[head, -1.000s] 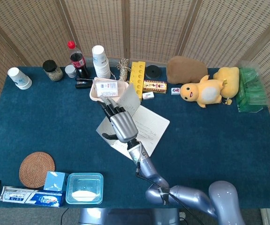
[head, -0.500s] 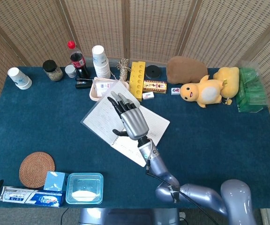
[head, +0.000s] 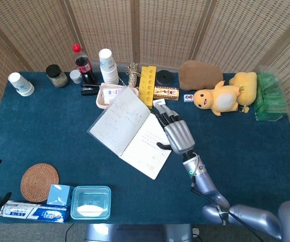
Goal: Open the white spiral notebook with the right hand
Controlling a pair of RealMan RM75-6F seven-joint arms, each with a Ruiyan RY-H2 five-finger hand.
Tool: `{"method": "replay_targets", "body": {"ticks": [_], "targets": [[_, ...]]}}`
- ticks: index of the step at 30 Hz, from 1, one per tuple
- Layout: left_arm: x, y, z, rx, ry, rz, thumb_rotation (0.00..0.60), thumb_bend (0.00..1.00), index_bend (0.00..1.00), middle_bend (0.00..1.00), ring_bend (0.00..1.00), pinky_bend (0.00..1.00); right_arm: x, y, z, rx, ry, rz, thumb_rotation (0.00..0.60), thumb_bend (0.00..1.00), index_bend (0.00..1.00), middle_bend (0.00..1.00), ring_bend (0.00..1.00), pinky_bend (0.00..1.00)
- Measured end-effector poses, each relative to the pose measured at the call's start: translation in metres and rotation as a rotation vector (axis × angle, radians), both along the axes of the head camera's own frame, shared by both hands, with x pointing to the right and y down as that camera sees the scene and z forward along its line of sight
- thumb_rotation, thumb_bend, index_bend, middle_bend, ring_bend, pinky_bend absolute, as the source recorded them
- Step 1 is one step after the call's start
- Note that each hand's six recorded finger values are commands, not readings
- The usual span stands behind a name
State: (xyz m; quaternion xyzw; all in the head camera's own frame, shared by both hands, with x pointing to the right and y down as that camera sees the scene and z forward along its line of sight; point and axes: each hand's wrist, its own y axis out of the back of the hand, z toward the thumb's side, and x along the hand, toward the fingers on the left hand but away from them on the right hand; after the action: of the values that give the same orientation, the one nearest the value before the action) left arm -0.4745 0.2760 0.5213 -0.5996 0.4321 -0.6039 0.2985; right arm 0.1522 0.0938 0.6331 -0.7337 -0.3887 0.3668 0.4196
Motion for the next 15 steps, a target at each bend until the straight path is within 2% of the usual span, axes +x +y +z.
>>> {"method": "replay_targets", "body": {"ticks": [7,15], "targets": [[0.004,0.000,0.008,-0.011,-0.008,0.004,0.600,0.20,0.19,0.13,0.09,0.04,0.049,0.015,-0.009,0.013,0.085,0.027,0.600,0.08,0.00,0.07,0.08,0.22],[0.007,0.002,0.016,-0.021,-0.010,0.003,0.600,0.20,0.18,0.13,0.09,0.03,0.095,0.030,-0.018,0.035,0.175,0.064,0.600,0.08,0.05,0.12,0.12,0.24]]}}
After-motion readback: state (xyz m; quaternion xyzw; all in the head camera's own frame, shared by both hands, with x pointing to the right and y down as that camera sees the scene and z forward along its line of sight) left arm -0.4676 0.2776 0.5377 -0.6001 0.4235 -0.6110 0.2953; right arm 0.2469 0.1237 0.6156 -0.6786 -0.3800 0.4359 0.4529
